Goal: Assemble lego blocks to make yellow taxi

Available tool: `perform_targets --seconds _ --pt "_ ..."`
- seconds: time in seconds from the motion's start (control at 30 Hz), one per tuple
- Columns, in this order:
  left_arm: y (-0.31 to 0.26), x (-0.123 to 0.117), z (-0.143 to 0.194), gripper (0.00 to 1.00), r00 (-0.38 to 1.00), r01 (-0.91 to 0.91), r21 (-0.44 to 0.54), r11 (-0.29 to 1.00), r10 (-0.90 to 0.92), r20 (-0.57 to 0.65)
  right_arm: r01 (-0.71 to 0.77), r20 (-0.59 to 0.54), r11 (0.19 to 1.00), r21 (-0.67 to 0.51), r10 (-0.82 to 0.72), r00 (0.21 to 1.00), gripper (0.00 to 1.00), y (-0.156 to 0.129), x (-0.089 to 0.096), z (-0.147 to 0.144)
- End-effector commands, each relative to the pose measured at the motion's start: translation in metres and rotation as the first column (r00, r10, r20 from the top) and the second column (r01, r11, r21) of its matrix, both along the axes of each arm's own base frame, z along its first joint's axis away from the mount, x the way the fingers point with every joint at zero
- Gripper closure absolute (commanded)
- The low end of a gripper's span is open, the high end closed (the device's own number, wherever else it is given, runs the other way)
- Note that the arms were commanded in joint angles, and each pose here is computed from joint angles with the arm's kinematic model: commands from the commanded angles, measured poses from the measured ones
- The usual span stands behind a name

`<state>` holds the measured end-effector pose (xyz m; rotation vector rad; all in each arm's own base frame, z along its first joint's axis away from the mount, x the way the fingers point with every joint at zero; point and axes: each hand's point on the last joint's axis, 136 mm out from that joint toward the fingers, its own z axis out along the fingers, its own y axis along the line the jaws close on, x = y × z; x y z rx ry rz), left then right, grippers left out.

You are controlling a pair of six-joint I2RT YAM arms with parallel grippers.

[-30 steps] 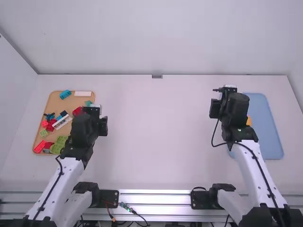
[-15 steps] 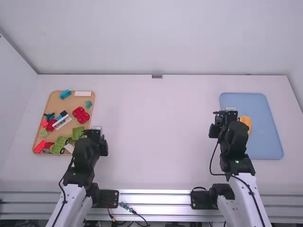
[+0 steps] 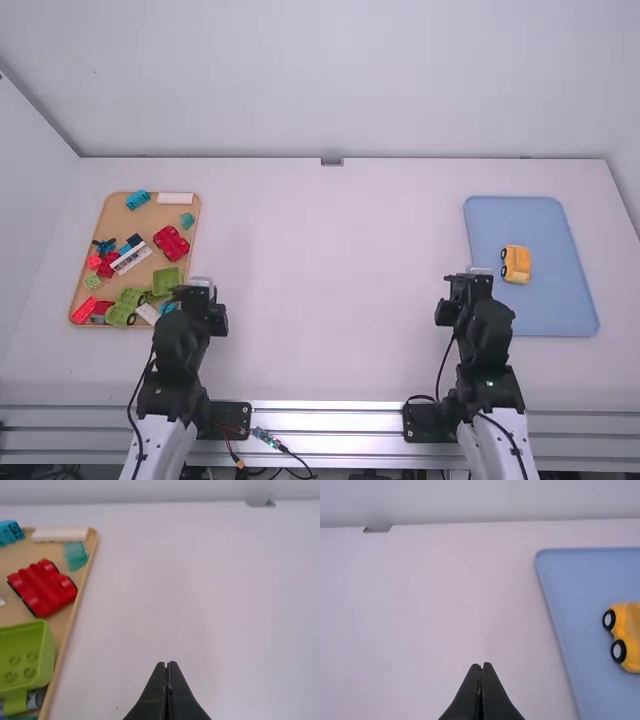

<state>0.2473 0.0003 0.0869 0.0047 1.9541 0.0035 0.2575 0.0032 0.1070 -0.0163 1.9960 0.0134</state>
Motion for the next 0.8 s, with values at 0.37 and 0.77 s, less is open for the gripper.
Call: perform_targets --seconds 0.37,0.77 --pt "0.0 0.001 0.035 1.0 0.987 -0.001 -0.005 1.0 0.002 0.163 0.003 0.073 1.0 0.005 -0.003 0.997 1.0 0.0 -0.01 -0.015" --pt "0.0 -0.002 0.061 1.0 0.962 0.0 -0.005 1.0 0.002 0.275 0.002 0.216 1.0 0.005 -0.003 0.976 1.0 0.0 -0.01 0.018"
